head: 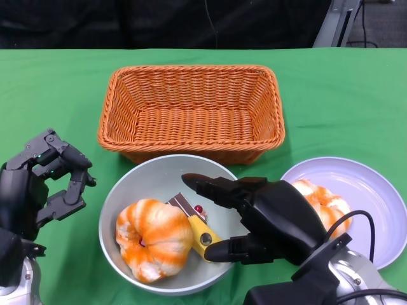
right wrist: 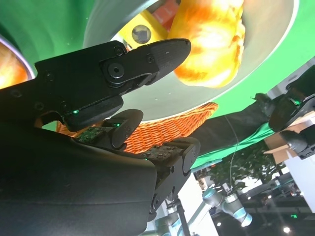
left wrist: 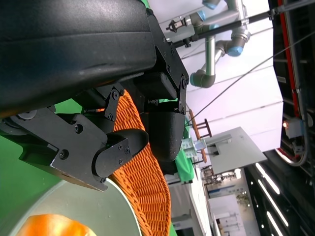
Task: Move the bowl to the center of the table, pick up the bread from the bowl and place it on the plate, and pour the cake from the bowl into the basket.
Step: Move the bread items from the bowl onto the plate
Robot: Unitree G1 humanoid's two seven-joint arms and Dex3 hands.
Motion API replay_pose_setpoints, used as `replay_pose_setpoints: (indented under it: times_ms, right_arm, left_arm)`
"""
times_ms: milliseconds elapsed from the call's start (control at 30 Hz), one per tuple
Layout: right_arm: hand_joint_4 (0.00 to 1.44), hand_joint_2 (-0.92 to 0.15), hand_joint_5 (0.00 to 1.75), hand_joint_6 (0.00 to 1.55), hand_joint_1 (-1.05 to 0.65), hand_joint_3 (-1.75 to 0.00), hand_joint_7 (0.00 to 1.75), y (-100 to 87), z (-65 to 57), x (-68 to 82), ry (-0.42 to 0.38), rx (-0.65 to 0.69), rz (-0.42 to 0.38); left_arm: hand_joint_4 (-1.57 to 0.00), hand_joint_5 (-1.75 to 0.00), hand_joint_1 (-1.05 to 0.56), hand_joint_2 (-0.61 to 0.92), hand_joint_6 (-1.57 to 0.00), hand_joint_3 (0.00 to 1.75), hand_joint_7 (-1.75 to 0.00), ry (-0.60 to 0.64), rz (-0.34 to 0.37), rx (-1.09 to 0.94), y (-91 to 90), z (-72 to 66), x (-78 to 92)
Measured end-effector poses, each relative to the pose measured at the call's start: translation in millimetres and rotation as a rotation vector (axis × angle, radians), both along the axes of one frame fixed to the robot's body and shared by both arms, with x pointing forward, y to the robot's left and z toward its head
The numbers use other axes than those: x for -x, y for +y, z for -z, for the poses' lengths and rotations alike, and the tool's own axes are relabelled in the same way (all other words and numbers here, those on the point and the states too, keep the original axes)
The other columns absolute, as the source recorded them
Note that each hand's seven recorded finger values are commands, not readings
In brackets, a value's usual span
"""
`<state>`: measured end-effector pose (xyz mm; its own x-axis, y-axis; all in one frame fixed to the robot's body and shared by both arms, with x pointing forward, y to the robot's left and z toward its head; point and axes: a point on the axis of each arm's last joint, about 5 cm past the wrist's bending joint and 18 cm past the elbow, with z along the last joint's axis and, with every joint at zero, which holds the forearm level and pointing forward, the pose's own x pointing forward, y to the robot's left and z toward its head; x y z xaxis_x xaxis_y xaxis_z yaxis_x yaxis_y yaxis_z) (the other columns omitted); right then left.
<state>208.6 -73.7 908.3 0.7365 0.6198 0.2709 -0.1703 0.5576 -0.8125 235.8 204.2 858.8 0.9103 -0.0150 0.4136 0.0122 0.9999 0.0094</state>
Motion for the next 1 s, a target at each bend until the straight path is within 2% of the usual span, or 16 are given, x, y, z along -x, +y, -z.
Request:
replay_pose_setpoints:
  times_ms: [533, 1000]
  right_arm:
    - [0.55, -0.92, 0.0, 0.34, -0.84, -0.12, 0.0, 12.7, 2.5, -3.7, 0.028, 0.031, -0.082]
    - [0.49, -0.92, 0.0, 0.34, -0.84, -0.16, 0.0, 26.8, 3.1, -13.3, 0.068, 0.106, -0.126]
  left_arm:
    - [-0.78, -1.57, -0.09, 0.6, -0.73, 1.04, -1.46, 0.014, -0.007, -0.004, -0.7, 1.7, 0.4]
    - [-0.8, -1.63, -0.09, 0.65, -0.74, 0.95, -1.46, 0.005, -0.011, 0.018, 0.1, 0.3, -1.1]
